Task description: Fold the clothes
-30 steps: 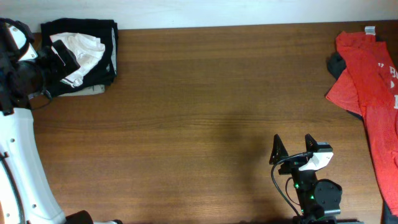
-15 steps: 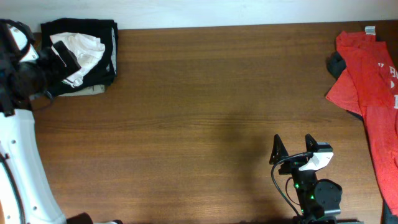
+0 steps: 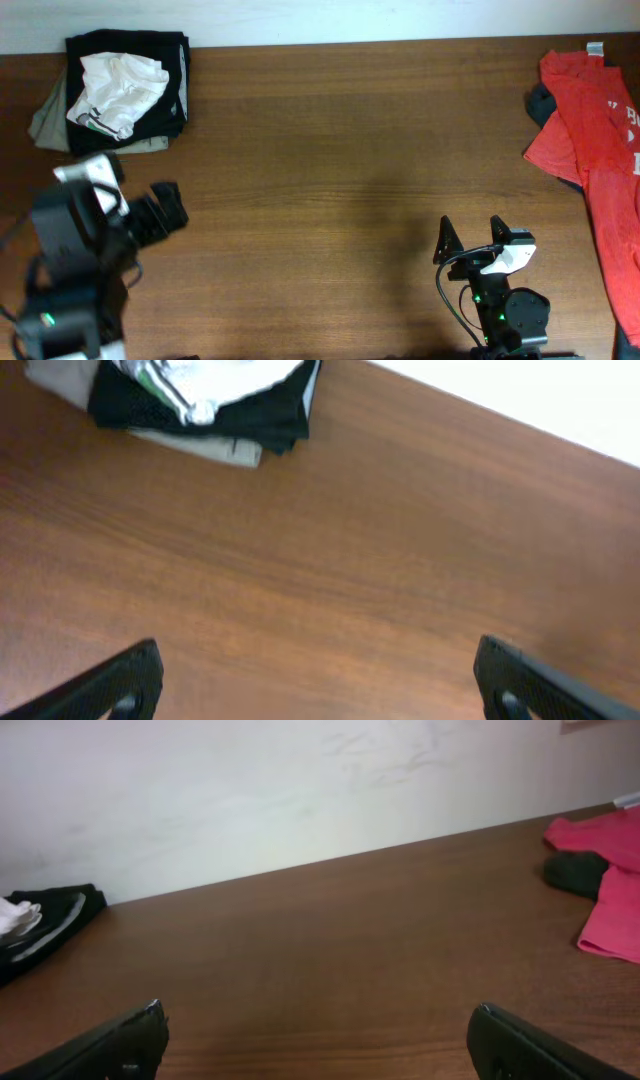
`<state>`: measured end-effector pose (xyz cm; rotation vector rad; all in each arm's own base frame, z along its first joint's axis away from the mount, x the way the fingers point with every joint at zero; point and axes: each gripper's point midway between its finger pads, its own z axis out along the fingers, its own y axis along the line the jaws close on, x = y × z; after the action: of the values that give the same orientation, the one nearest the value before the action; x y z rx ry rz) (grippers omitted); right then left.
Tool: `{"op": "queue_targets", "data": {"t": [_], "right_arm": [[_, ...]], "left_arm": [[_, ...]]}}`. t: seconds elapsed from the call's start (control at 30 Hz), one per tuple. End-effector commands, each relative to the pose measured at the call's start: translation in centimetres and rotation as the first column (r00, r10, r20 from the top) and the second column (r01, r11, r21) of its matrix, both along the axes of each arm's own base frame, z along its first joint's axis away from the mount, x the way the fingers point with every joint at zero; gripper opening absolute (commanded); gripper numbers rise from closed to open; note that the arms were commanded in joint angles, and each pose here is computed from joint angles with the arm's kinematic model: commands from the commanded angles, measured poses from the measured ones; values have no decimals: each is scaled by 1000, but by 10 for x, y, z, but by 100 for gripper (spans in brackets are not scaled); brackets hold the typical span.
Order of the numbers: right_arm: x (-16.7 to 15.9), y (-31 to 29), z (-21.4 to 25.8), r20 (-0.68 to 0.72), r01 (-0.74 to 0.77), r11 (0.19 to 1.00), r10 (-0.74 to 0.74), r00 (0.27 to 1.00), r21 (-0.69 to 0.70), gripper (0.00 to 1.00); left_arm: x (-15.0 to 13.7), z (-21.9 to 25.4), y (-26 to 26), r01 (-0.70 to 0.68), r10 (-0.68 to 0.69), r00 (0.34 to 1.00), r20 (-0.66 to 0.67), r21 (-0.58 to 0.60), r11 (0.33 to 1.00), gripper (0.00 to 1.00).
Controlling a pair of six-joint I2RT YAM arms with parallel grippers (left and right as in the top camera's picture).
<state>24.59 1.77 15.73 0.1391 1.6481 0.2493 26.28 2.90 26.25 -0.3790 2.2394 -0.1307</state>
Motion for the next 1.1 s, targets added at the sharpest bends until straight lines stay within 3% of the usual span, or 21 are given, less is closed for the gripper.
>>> {"op": "queue_targets", "data": {"t": [0.0, 0.27, 0.47, 0.73, 0.87, 1.07], "right_arm": [[0, 0, -3, -5, 2, 1000, -2, 1000, -7, 99], [0, 0, -3, -5, 2, 1000, -2, 1000, -7, 99], [0, 0, -3, -5, 2, 1000, -2, 1000, -7, 99], [0, 0, -3, -5, 2, 1000, -2, 1000, -7, 99], [0, 0, -3, -5, 2, 1000, -2, 1000, -7, 99], [0, 0, -3, -5, 2, 1000, -2, 1000, -7, 99]], "left_arm": [[-18, -30, -2, 56, -65, 995, 75, 109, 992, 99], [-12, -94, -19, 89, -147, 918, 369, 170, 982, 99], [-13, -107, -20, 62, -159, 841, 517, 201, 978, 99], [-18, -85, -19, 32, -217, 778, 590, 308, 951, 99], [-17, -91, -19, 38, -267, 785, 559, 386, 922, 99], [-17, -103, -18, 48, -263, 805, 531, 384, 922, 99]]}}
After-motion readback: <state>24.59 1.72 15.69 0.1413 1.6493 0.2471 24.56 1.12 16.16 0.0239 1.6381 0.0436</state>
